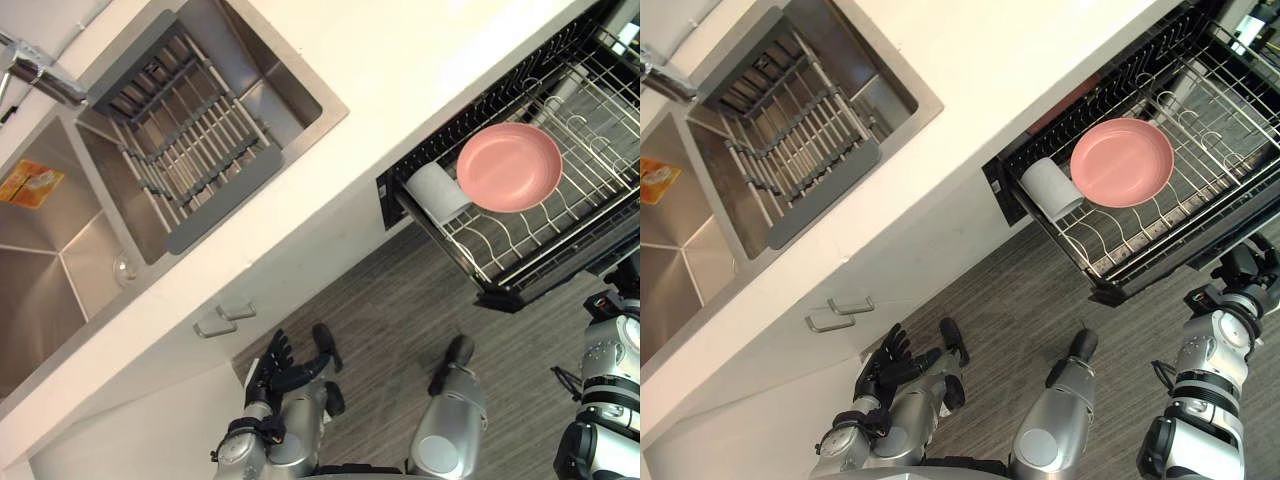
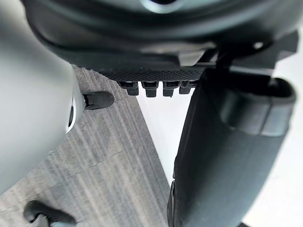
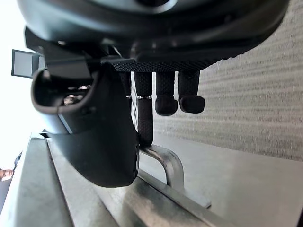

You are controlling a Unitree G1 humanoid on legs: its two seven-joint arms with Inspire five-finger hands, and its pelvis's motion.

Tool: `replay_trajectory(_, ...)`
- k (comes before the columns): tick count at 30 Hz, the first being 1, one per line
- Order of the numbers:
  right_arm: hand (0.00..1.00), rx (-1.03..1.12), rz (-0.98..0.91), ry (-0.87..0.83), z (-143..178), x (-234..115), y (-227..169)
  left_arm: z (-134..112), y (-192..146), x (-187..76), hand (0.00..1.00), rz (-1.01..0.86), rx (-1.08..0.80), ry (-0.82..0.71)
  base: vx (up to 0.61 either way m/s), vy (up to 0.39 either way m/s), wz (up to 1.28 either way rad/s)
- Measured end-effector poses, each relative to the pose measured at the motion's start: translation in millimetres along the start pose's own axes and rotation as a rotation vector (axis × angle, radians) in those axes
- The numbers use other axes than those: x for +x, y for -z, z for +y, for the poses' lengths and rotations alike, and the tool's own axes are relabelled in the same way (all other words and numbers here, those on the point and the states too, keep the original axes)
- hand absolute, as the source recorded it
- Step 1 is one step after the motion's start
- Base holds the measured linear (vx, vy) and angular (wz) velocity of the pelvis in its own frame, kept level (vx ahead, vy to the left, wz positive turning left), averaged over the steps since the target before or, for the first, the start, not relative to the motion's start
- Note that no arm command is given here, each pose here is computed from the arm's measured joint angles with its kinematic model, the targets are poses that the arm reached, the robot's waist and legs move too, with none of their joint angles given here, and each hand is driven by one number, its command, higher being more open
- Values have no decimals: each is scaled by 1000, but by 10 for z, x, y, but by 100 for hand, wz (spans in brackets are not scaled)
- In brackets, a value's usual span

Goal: Walk over to the sink, pick up the cup, carry it to the dishwasher, place the cup inside the dishwasher, then close the dishwasher door

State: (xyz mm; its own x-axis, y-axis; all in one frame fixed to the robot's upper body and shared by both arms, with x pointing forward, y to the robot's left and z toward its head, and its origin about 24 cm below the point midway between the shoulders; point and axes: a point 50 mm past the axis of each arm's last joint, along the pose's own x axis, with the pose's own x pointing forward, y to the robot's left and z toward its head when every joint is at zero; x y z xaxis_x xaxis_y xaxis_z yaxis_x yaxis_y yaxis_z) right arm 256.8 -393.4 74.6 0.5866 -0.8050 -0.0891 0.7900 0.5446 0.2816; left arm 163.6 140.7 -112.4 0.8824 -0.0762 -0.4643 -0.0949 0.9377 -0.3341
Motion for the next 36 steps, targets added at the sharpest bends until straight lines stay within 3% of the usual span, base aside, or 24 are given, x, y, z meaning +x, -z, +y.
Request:
replay_trajectory(4,0,-48,0,-24,130,-18,5,-52,27,-3,100,4,1,18,-51,1,54)
replay_trajectory(13,0,-313,29,-236,1015,24,-89,-146,93,-50,100,-4,-31,66,-37,-33,48)
replay_trajectory(14,100,-343,60,-234,1068,30,-55,-141,129,-82,100,5,-39,70,17,-73,30)
replay_trajectory(27,100,-448,164,-215,905,-2,281,-111,197,-158,100,9,-55,73,11,-77,11)
replay_trajectory(32,100,-323,289,-263,235,-350,987,12,308,-222,100,59,-130,51,131,-90,22)
replay_trajectory(36,100,-270,496,-132,-421,-824,1574,322,394,-369,100,99,-218,-29,168,-74,13)
